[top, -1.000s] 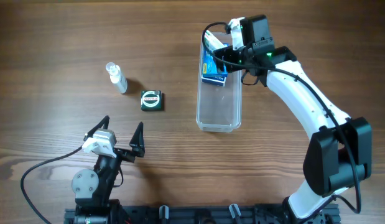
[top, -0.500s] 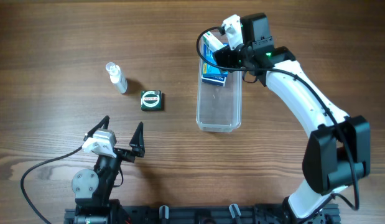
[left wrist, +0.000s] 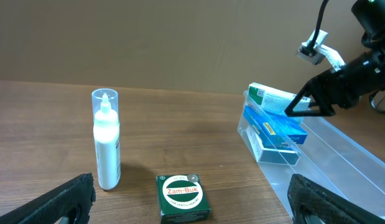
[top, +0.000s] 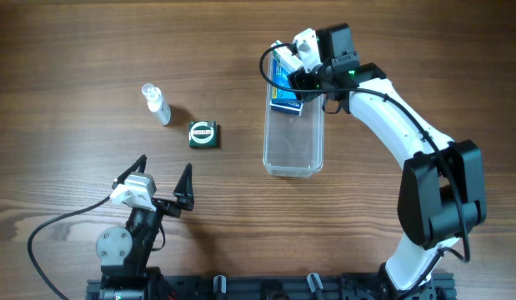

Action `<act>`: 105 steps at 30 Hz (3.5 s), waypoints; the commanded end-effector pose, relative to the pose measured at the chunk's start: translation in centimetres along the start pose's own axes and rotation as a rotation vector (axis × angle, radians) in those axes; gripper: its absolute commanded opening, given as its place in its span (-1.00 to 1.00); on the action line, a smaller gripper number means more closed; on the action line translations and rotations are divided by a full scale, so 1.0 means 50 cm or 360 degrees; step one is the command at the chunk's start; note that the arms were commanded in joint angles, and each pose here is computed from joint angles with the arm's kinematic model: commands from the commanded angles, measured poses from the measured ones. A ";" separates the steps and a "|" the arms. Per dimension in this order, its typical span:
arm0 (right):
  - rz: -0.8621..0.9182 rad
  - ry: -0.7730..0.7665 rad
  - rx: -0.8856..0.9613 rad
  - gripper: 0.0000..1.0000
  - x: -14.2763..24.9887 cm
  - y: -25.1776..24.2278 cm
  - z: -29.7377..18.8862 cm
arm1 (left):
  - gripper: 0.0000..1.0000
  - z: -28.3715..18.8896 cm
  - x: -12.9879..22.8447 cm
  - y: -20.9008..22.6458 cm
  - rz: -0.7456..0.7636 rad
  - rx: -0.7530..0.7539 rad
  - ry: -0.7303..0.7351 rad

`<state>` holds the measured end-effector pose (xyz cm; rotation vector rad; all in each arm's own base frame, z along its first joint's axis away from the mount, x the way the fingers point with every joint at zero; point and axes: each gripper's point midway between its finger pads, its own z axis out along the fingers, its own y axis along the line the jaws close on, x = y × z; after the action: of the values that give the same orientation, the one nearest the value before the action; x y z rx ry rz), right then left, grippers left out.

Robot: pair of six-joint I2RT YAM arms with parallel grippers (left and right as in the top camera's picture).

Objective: Pack container
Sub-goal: 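Lower the Panadol box into the container on top of the boxes, then open the right gripper and withdraw it to the right side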

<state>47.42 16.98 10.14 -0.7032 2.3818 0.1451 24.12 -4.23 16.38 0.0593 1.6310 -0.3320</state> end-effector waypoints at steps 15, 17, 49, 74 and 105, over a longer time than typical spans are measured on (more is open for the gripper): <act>0.0134 -0.0051 0.0062 -0.31 -0.028 -0.011 -0.033 | 1.00 0.001 0.005 -0.001 0.0018 0.0003 0.0008; 0.0157 -0.0061 0.0061 -0.36 -0.033 -0.008 -0.047 | 1.00 0.001 0.005 -0.001 0.0018 0.0003 0.0008; 0.0883 -0.0017 0.0317 -0.59 0.006 -0.037 -0.269 | 1.00 0.001 0.005 -0.001 0.0018 0.0003 0.0008; 0.1075 0.0131 0.0545 -0.56 0.052 -0.008 -0.175 | 1.00 0.001 0.005 -0.001 0.0018 0.0003 0.0008; 0.1085 0.0012 0.0548 0.99 -0.029 -0.049 -0.267 | 0.99 0.001 0.005 -0.001 0.0018 0.0003 0.0008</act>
<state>41.45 13.39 14.45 0.2178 2.6222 -0.0534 24.12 -4.23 16.38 0.0593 1.6310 -0.3320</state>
